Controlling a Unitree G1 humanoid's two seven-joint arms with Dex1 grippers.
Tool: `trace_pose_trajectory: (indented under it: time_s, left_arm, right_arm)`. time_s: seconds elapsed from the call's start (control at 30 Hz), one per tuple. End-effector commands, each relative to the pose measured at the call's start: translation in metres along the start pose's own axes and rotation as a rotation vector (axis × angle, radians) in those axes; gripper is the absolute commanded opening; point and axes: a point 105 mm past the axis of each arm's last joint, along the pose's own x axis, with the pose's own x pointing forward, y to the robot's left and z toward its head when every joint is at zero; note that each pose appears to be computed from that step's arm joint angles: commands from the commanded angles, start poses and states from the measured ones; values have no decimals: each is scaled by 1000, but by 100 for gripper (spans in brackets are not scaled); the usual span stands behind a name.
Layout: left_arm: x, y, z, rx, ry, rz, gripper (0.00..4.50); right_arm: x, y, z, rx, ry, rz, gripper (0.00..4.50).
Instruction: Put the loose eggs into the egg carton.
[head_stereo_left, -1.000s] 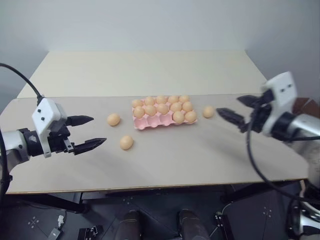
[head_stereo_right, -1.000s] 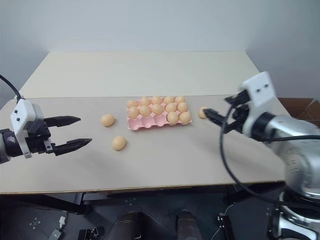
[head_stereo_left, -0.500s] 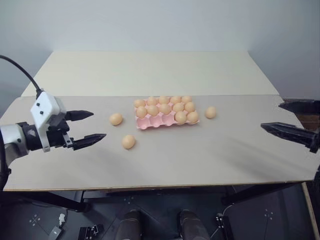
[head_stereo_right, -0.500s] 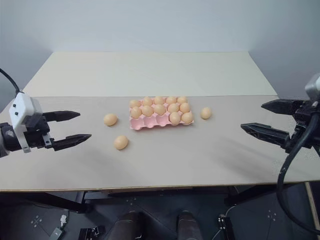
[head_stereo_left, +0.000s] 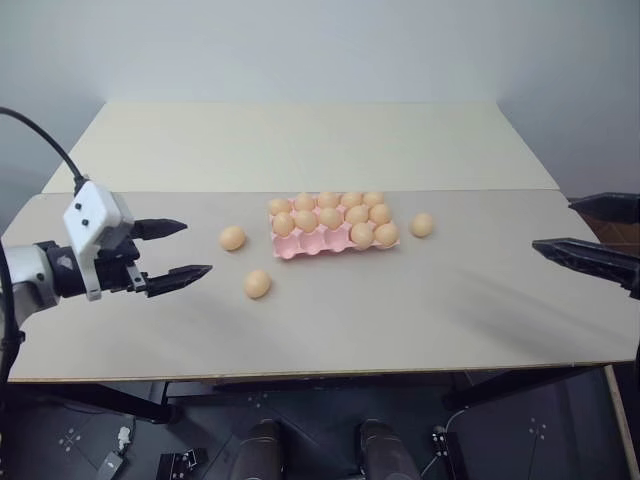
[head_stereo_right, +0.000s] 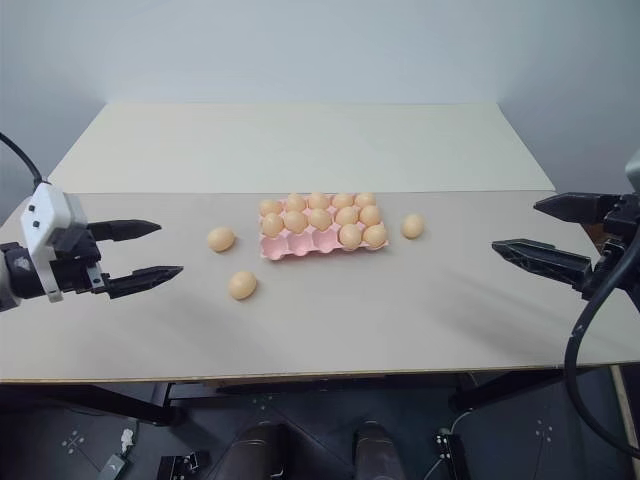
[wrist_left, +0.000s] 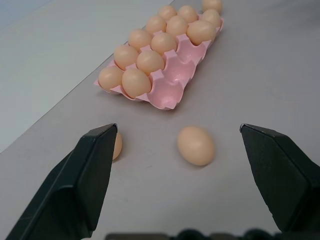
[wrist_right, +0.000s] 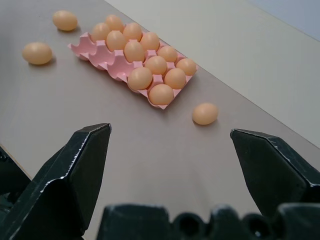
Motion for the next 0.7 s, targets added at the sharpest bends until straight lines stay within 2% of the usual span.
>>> trace_pose_trajectory:
  time_s: [0.03,0.2,0.3,0.47,0.63,0.7]
  left_arm:
    - [-1,1,10,45,-20,0,425]
    - [0,1,12,46,-28,-8,425]
    - [3,-1,13,44,-38,-21,425]
    - [13,-7,15,47,-51,-66,425]
    - [21,-13,16,50,-58,-99,425]
    - [22,-15,16,50,-60,-104,425]
  right_arm:
    - [-9,-8,12,-53,-52,-67,447]
    - [-6,-16,9,-37,-67,-104,447]
    - [7,-21,6,-3,-96,-127,447]
    - [55,-13,-5,91,-95,-104,447]
    - [120,-24,-19,181,-49,-302,447]
    - [141,-32,-26,245,12,-368,447]
